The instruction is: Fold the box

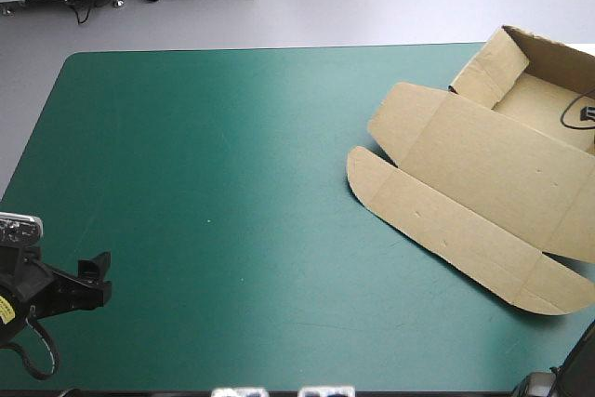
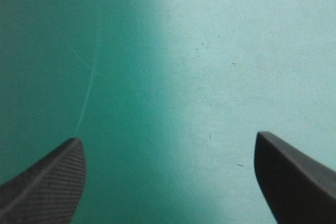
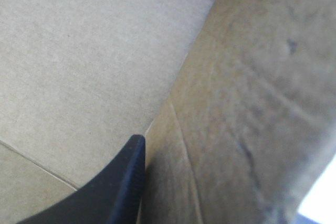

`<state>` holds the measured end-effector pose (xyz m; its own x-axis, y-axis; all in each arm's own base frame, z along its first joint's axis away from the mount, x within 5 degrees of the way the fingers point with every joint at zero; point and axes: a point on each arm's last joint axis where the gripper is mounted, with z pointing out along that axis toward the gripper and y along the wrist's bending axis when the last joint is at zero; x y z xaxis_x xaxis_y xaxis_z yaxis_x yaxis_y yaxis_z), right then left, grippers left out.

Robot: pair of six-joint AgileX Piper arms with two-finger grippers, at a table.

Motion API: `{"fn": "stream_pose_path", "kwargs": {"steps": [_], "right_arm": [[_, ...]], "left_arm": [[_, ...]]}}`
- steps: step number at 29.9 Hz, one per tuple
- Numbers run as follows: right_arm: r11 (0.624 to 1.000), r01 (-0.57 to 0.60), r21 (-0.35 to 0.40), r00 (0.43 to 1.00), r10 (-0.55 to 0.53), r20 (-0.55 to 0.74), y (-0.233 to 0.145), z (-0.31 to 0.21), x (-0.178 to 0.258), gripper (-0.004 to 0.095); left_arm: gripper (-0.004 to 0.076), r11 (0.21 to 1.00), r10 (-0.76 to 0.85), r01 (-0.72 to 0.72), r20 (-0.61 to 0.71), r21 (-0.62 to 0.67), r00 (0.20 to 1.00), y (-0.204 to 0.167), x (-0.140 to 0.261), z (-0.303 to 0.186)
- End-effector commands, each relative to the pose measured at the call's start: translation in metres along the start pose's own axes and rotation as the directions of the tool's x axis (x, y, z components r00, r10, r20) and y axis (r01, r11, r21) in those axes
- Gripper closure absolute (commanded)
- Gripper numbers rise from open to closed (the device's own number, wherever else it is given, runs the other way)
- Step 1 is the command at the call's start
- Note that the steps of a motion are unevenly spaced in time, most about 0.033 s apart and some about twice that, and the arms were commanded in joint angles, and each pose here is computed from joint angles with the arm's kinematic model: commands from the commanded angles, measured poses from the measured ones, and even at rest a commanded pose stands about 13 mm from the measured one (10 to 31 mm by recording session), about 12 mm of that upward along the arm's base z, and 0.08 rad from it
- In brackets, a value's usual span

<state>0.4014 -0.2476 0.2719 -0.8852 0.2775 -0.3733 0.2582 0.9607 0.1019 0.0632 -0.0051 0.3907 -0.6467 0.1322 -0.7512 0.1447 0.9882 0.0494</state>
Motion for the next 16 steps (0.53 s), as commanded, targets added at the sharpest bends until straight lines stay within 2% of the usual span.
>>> {"fn": "stream_pose_path", "kwargs": {"steps": [1,3,6,10,12,14,16], "right_arm": [[0.998,-0.016,-0.068,0.993,0.024,0.120,-0.004,-0.042,-0.004,0.0918],[0.996,0.040,-0.076,0.993,-0.031,0.118,-0.005,-0.040,-0.002,0.0870],[0.993,0.070,-0.091,0.993,-0.061,0.102,-0.005,-0.033,0.001,0.0666],[0.996,0.018,-0.084,0.995,-0.010,0.095,-0.008,-0.027,0.003,0.0193],[0.996,-0.023,-0.084,0.995,0.031,0.095,-0.008,-0.027,0.003,0.0030],[0.996,-0.024,-0.084,0.994,0.033,0.106,-0.008,-0.029,0.002,-0.0016],[0.996,-0.025,-0.086,0.990,0.036,0.133,-0.006,-0.036,-0.001,0.0000]], "left_arm": [[0.0106,0.999,-0.027,0.022,0.111,0.044,0.993,-0.003,-0.013,-0.004],[0.0106,0.998,-0.029,0.019,0.159,0.064,0.987,-0.005,-0.017,-0.005],[0.0106,0.997,-0.021,0.005,0.205,0.077,0.979,-0.006,-0.021,-0.006],[0.0106,0.997,-0.018,-0.001,0.231,0.080,0.973,-0.007,-0.024,-0.006],[0.0106,0.997,-0.016,-0.002,0.231,0.078,0.973,-0.006,-0.024,-0.006],[0.0106,0.997,-0.010,-0.008,0.232,0.073,0.973,-0.006,-0.024,-0.006],[0.0106,0.997,-0.001,-0.016,0.233,0.070,0.972,-0.006,-0.024,-0.006]]}}
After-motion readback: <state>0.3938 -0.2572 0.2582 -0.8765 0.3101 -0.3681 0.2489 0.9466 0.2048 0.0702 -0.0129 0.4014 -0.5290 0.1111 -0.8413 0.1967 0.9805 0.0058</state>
